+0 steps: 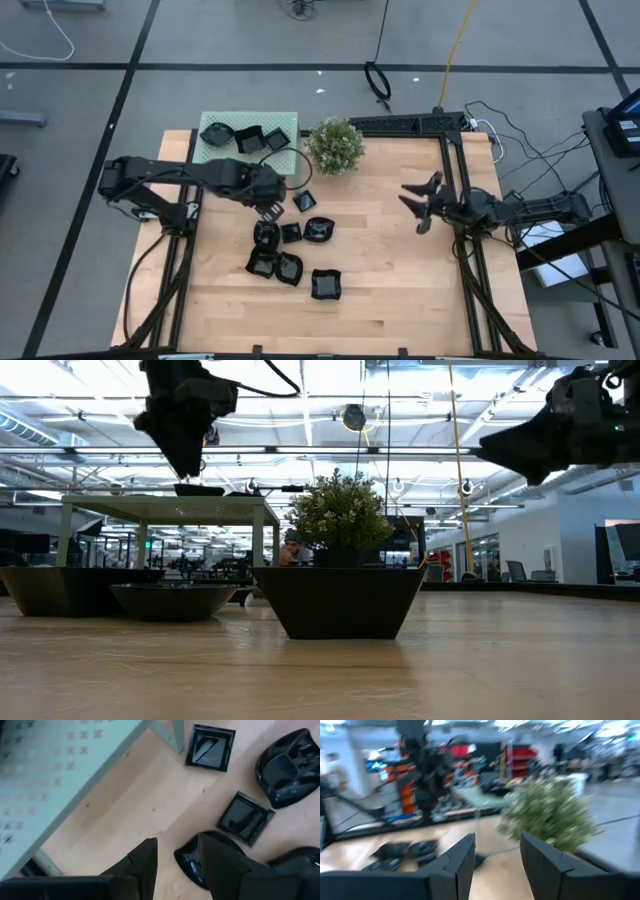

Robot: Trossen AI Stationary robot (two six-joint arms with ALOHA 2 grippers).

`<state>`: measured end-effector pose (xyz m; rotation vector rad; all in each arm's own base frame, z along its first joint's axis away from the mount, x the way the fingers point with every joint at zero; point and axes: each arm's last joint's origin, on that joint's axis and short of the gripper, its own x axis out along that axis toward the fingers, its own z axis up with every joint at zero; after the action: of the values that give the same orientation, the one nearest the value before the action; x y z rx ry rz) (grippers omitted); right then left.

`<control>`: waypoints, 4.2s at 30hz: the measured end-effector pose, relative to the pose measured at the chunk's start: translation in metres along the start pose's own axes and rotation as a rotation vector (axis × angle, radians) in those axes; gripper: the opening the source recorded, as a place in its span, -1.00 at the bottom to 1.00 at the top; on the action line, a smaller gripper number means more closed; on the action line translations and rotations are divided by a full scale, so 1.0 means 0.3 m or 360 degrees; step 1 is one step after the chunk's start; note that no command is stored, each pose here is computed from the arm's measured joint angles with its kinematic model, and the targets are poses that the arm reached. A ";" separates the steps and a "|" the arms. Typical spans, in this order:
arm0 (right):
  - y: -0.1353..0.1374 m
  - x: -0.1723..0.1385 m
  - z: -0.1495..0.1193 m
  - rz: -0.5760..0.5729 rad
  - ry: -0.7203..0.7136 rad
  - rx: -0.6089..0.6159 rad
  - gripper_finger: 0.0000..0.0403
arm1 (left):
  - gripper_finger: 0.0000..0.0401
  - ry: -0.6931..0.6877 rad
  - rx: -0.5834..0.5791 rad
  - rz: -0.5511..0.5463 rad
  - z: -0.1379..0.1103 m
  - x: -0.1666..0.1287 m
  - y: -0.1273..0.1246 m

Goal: Pick & Place Mini shaped plates
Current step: Stack the leaf shape plate on top of the leaf shape plate on the shelf

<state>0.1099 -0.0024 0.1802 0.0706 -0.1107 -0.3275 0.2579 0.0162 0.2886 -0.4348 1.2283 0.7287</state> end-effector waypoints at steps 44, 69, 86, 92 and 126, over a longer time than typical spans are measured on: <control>-0.002 0.000 0.007 -0.0041 -0.0034 0.0007 -0.29 | -0.26 0.0174 -0.0510 -0.0499 -0.365 0.312 0.104; -0.002 0.000 0.006 -0.0041 -0.0030 0.0006 -0.29 | -0.26 0.0068 -0.0860 -0.0549 -0.375 0.436 0.049; -0.002 0.000 0.006 -0.0040 -0.0029 0.0005 -0.29 | -0.93 0.0058 -0.0970 -0.0732 -0.353 0.426 0.023; -0.002 0.000 0.006 -0.0041 -0.0029 0.0006 -0.29 | -0.97 -0.0024 -0.1023 -0.0826 -0.301 0.395 0.009; -0.002 0.002 0.001 -0.0046 -0.0010 -0.0003 -0.29 | -0.93 -0.1578 -0.1848 -0.0053 -0.029 -0.005 0.280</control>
<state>0.1103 -0.0031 0.1806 0.0691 -0.1154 -0.3568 0.1924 0.0691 0.2942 -0.8711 -0.2315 1.3701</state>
